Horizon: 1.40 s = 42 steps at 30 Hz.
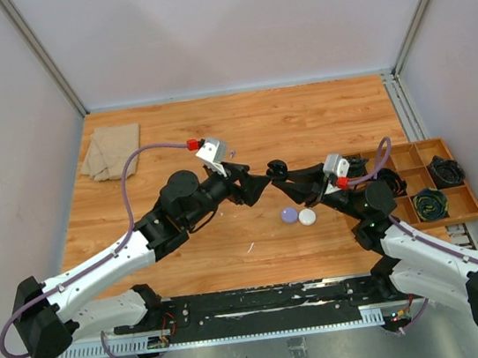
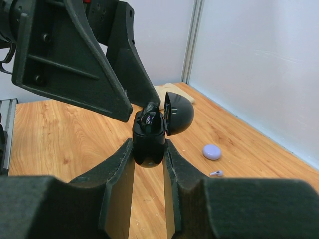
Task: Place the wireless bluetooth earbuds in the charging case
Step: Close the charging case.
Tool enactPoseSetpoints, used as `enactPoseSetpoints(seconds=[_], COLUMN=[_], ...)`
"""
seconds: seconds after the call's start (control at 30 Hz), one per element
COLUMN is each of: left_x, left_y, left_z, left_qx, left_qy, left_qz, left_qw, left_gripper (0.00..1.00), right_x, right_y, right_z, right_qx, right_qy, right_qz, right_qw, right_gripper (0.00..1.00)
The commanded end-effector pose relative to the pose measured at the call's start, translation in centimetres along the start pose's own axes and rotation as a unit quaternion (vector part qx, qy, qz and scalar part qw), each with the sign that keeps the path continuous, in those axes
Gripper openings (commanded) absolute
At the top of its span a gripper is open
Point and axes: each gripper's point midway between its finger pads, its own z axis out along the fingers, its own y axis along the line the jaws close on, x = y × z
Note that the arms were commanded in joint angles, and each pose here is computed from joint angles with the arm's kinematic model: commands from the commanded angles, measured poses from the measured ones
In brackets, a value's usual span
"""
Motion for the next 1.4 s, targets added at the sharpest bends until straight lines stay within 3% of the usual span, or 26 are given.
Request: enactPoseSetpoints(seconds=[0.0, 0.47, 0.9, 1.37], left_x=[-1.6, -2.0, -3.4, -1.7], left_y=[0.5, 0.4, -1.5, -3.0], left_z=[-0.2, -1.6, -3.0, -1.1], left_qx=[-0.026, 0.027, 0.145, 0.211], left_qy=[-0.021, 0.008, 0.027, 0.073], left_qz=[0.000, -0.021, -0.096, -0.144], left_qw=[0.999, 0.999, 0.984, 0.964], left_gripper=[0.74, 0.75, 0.91, 0.88], right_x=[-1.3, -0.3, 0.3, 0.3], right_y=[0.3, 0.5, 2.3, 3.2], right_z=[0.0, 0.3, 1.9, 2.5], right_qx=[-0.002, -0.015, -0.088, -0.122], right_qy=[-0.023, -0.002, 0.019, 0.025], right_qz=[-0.017, -0.010, 0.024, 0.045], right_qw=[1.000, 1.000, 0.996, 0.991], right_gripper=[0.06, 0.05, 0.05, 0.04])
